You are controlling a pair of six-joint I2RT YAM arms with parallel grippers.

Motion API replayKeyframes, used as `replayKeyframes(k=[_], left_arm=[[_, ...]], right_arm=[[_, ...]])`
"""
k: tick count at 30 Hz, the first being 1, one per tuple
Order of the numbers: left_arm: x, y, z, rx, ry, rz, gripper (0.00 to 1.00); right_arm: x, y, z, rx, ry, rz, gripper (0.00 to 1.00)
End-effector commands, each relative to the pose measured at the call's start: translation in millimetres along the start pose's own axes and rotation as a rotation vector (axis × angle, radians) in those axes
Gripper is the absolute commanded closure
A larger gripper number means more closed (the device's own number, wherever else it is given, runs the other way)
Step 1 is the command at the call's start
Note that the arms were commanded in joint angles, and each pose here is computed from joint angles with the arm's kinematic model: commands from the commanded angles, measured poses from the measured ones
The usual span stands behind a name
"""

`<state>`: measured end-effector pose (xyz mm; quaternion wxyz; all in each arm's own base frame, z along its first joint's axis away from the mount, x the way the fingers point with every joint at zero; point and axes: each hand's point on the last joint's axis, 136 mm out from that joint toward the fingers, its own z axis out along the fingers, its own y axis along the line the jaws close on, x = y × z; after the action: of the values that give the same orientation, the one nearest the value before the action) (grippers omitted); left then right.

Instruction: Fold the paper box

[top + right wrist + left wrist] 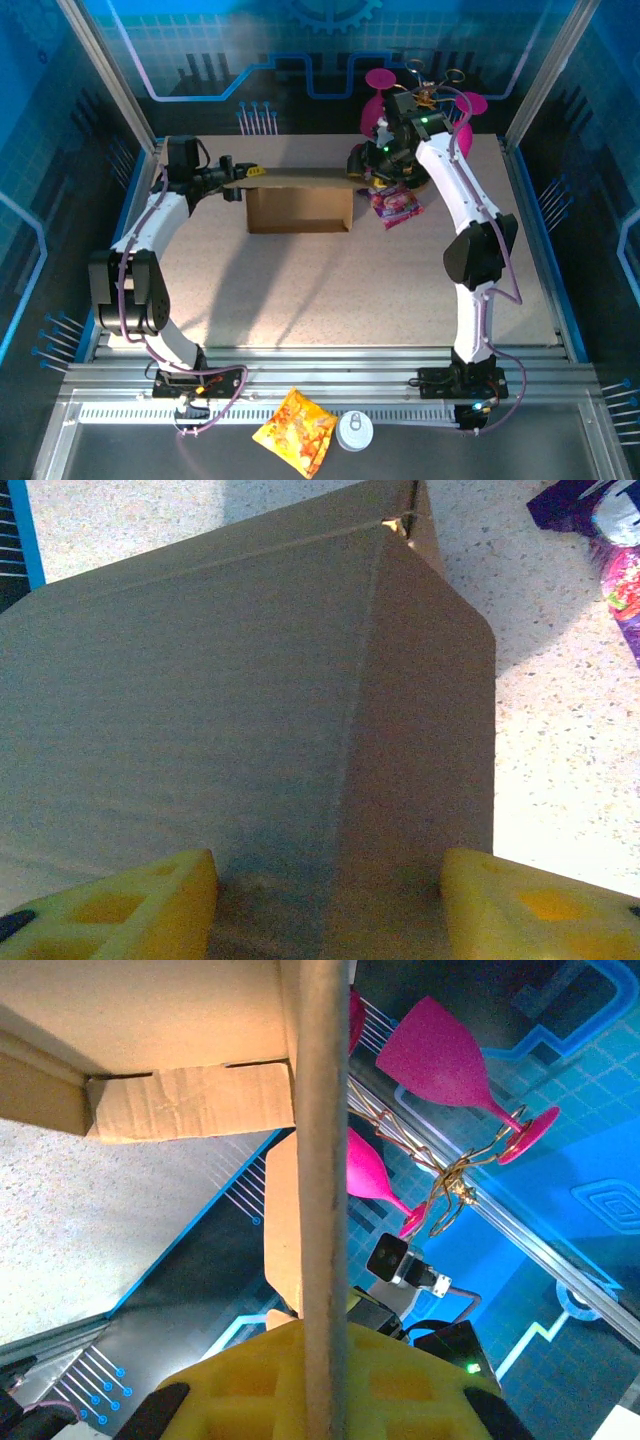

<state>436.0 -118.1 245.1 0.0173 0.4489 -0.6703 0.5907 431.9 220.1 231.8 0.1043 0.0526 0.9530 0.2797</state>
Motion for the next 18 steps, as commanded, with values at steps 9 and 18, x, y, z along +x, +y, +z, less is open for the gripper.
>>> replayKeyframes(k=[9,18], left_arm=[[11.7,-3.4,-7.1,0.028,0.031,0.027,1.0],[-5.1,30.6,-2.8,-0.03,0.021,0.016,0.94]], right_arm=[[12.9,38.6,-3.3,-0.187,0.03,0.105,0.48],[17.6,27.4,18.4,-0.133,0.003,0.082,0.6]])
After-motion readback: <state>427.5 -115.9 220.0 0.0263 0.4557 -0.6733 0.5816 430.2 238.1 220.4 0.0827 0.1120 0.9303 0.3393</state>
